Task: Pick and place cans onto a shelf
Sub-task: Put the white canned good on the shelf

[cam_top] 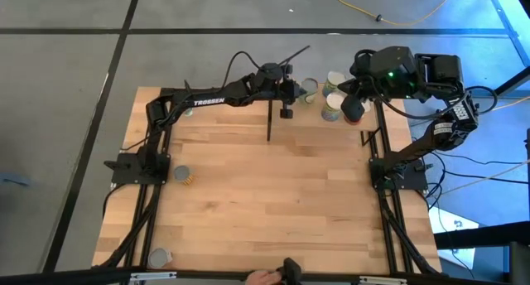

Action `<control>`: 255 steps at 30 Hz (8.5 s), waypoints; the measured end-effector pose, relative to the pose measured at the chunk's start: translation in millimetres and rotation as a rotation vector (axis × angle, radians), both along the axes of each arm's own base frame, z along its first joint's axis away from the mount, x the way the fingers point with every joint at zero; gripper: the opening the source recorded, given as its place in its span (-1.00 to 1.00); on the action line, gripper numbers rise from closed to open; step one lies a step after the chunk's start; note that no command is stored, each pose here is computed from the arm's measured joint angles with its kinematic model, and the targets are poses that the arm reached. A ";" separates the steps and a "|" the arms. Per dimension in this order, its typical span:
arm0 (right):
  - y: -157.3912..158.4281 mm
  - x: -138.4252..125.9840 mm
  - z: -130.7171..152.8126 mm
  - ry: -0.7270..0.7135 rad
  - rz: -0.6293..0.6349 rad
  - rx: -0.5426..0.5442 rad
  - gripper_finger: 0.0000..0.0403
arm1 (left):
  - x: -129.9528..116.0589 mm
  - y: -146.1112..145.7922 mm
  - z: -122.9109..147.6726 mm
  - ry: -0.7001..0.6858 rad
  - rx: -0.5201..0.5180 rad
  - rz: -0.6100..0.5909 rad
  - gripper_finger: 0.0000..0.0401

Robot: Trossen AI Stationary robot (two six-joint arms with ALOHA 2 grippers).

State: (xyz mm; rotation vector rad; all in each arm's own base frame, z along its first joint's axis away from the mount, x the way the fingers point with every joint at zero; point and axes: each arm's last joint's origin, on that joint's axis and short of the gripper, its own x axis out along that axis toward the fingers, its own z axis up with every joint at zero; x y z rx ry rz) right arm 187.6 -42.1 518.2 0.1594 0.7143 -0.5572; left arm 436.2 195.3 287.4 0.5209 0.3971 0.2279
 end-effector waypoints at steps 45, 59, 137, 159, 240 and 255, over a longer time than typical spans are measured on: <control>0.3 0.2 -0.1 0.013 0.028 -0.014 -0.95 | -211.5 -39.3 88.7 0.419 -0.662 1.140 -0.82; 1.3 0.9 -0.5 0.018 0.074 -0.001 -0.95 | -228.0 39.6 31.4 0.586 -0.910 1.445 -0.75; -0.8 3.9 -1.7 0.024 0.022 -0.019 -0.95 | -257.9 82.4 -100.0 1.090 -0.930 1.438 -0.95; -0.6 4.0 -1.8 0.032 0.043 -0.026 -0.95 | -162.4 -33.9 11.6 1.253 -0.456 0.507 -0.99; 6.7 11.3 -10.7 0.106 0.440 0.003 -0.95 | -47.7 -264.3 19.4 0.983 -0.232 0.213 -0.78; 23.6 74.6 -104.7 0.285 0.664 0.167 -0.95 | -103.2 -241.0 121.7 0.691 -0.302 0.275 -0.78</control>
